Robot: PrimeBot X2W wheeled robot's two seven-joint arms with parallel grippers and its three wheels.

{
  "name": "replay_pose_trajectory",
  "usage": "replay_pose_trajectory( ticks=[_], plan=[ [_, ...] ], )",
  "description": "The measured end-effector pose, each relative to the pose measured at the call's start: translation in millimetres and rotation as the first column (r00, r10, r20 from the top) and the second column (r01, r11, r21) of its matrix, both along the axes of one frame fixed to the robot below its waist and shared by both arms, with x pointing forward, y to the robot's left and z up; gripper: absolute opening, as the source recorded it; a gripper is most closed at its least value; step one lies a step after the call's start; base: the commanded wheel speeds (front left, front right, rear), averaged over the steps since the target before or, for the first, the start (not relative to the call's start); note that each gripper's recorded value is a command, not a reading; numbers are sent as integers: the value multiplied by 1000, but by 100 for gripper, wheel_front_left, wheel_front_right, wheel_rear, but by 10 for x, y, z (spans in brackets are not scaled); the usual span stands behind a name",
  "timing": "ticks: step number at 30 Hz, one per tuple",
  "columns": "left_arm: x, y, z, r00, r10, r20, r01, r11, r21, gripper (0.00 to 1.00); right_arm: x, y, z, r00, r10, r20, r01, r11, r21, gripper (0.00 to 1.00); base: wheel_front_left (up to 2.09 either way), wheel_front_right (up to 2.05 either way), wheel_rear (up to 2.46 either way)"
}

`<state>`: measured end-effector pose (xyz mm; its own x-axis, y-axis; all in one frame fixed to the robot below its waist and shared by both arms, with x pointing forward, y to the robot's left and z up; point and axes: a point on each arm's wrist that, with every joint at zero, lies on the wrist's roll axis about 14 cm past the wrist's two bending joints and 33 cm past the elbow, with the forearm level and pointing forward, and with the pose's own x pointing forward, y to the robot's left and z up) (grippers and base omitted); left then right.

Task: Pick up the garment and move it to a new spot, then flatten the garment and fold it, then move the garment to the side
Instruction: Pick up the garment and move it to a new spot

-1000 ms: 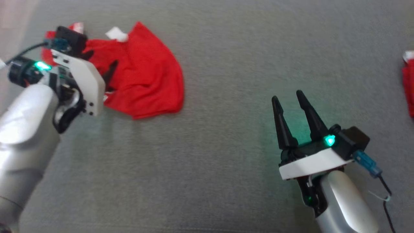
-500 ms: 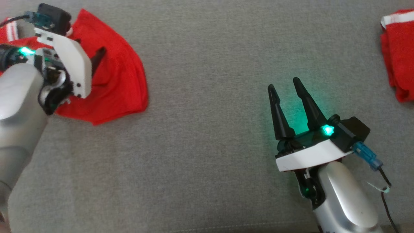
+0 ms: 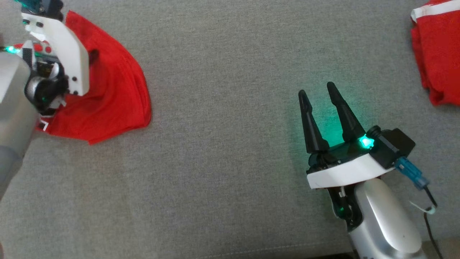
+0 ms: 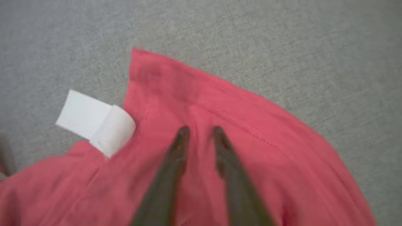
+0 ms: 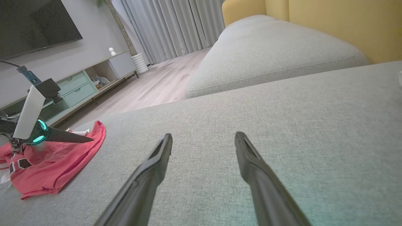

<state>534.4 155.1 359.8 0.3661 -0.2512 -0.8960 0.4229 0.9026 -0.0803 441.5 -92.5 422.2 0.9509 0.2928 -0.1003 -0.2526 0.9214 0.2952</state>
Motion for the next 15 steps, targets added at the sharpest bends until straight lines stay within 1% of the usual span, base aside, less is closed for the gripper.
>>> replay_pose_trajectory(
  ticks=[3, 5, 7, 9, 11, 15],
  plan=[
    [24, -72, 34, 998, -20, 55, 21, 1000, -20, 0, -1, -12, 32, 1000, -3, 8, 3, 1000, -1, 100, 0, 0, 0],
    [79, -119, 99, 990, -36, 136, 41, 999, -34, 0, -5, -13, 69, 1000, -4, 17, 4, 1000, -1, 100, 0, 0, 0],
    [187, -196, 249, 967, -38, 251, 57, 996, -70, 0, -9, -12, 117, 1000, -3, 29, 3, 1000, -1, 100, 0, 0, 0],
    [293, -296, 446, 929, -34, 368, 80, 991, -110, 0, -16, -11, 173, 999, -3, 42, 3, 1000, -1, 100, 0, 0, 0],
    [375, -442, 684, 879, -33, 476, 119, 981, -153, 0, -24, -8, 238, 998, -3, 57, 3, 1000, 2, 100, 0, 0, 0],
    [413, -744, 1153, 754, -52, 655, 234, 953, -194, 0, -67, -1, 361, 997, -3, 83, 2, 1000, 11, 100, 0, 0, 0]
  ],
)
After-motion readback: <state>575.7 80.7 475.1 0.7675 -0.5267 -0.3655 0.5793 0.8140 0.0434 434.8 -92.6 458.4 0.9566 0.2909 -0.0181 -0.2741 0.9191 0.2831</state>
